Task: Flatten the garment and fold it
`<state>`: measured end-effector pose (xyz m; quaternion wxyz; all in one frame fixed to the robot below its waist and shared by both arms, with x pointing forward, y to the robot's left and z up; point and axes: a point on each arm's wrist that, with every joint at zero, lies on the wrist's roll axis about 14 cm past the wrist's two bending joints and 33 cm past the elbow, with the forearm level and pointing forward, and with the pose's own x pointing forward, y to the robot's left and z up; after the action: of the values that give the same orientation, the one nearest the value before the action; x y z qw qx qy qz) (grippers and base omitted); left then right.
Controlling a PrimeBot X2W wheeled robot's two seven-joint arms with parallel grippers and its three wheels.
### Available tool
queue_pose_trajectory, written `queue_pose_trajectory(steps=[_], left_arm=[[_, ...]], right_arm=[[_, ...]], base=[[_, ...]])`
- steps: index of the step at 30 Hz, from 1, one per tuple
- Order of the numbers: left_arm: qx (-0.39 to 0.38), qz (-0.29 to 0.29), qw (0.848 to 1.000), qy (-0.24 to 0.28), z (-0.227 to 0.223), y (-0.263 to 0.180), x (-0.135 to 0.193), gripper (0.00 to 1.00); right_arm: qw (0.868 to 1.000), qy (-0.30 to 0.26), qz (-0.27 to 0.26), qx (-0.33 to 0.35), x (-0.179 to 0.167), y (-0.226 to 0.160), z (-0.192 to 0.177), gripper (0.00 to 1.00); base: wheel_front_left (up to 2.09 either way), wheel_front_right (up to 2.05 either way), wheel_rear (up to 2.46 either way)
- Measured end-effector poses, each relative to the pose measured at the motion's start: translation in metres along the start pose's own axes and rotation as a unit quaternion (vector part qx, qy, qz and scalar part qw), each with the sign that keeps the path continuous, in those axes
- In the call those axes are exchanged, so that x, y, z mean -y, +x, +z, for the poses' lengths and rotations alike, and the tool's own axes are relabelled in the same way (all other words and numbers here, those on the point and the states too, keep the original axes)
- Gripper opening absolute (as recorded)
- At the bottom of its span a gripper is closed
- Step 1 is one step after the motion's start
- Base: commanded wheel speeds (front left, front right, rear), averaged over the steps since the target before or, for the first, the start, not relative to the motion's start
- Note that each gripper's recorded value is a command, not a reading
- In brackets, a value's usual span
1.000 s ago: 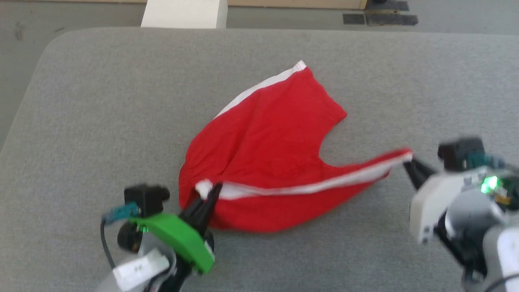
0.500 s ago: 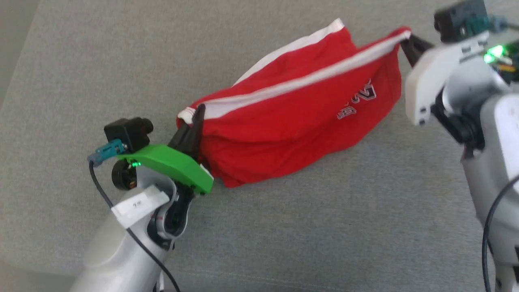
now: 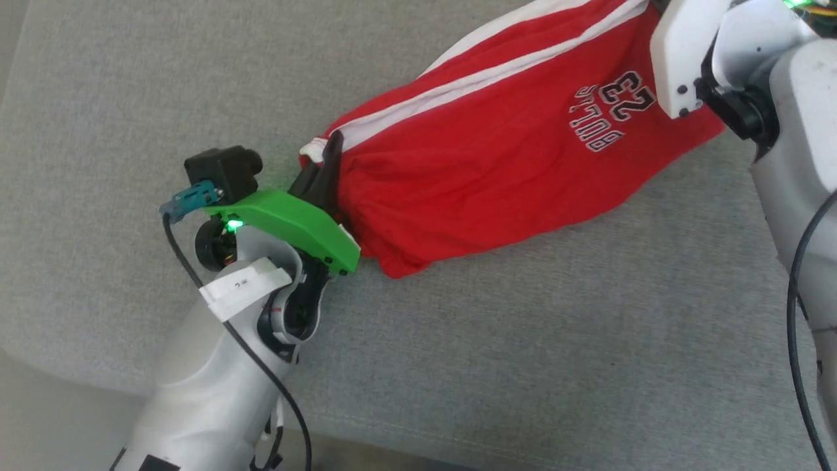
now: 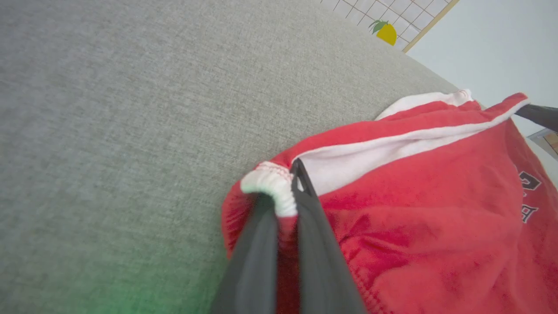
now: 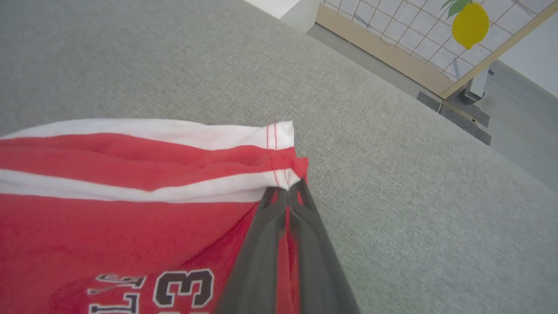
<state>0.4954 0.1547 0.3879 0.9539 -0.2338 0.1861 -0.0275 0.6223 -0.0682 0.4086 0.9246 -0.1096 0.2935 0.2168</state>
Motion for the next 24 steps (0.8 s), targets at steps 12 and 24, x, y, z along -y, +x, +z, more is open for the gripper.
queue_pose_trajectory(steps=[12, 24], left_arm=[[-0.025, -0.006, 1.000, -0.005, -0.006, -0.003, 0.001, 1.00], [0.033, -0.042, 0.999, -0.011, 0.016, -0.035, 0.025, 1.00]], right_arm=[[0.994, -0.001, 0.040, -0.099, -0.020, 0.027, -0.023, 1.00], [0.998, 0.047, 0.032, 0.011, -0.016, -0.010, 0.002, 1.00]], base=[[0.00, 0.00, 0.00], [0.00, 0.00, 0.00]])
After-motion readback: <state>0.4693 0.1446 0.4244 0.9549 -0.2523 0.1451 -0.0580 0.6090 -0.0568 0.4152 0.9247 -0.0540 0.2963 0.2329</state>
